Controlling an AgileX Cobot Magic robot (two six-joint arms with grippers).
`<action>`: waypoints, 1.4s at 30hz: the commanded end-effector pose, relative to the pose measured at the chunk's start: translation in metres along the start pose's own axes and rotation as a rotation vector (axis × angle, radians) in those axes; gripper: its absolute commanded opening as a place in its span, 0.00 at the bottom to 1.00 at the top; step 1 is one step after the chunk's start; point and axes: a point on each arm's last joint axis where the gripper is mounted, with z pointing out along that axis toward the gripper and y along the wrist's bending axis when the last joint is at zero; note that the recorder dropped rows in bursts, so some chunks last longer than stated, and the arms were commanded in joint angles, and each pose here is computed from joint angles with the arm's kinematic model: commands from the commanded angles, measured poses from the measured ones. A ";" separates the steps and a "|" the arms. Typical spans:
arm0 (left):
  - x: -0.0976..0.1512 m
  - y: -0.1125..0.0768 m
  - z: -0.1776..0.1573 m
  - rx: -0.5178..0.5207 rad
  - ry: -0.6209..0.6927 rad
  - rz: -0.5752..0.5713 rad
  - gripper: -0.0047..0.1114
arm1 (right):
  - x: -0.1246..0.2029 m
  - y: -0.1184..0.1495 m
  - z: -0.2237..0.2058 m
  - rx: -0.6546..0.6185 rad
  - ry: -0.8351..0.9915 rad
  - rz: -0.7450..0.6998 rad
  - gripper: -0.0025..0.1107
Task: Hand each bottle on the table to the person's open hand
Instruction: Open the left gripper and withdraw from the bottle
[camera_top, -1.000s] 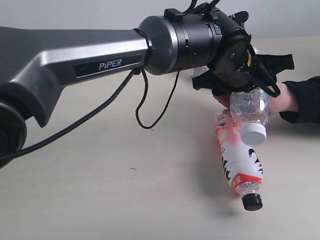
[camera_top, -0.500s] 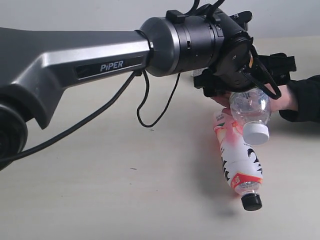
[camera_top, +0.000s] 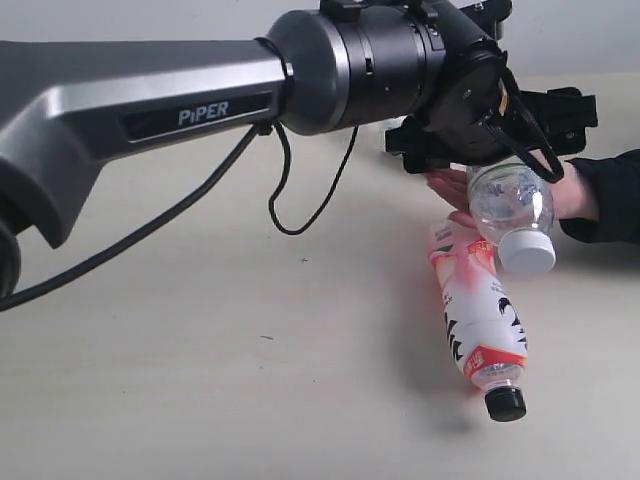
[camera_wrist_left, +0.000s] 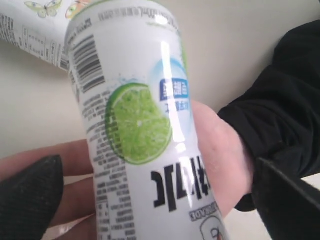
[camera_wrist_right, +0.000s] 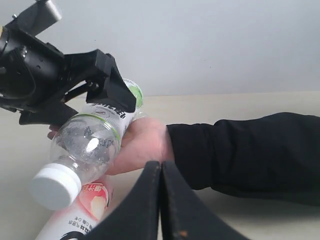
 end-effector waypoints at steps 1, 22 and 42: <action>-0.015 -0.008 -0.025 0.022 -0.036 0.020 0.88 | 0.001 0.000 0.000 0.004 -0.008 -0.008 0.02; -0.037 -0.007 -0.119 -0.099 0.041 0.353 0.07 | 0.000 0.000 0.000 0.004 -0.013 -0.008 0.02; 0.043 0.059 -0.198 0.162 -0.174 0.532 0.04 | 0.000 0.000 0.000 0.004 -0.011 -0.008 0.02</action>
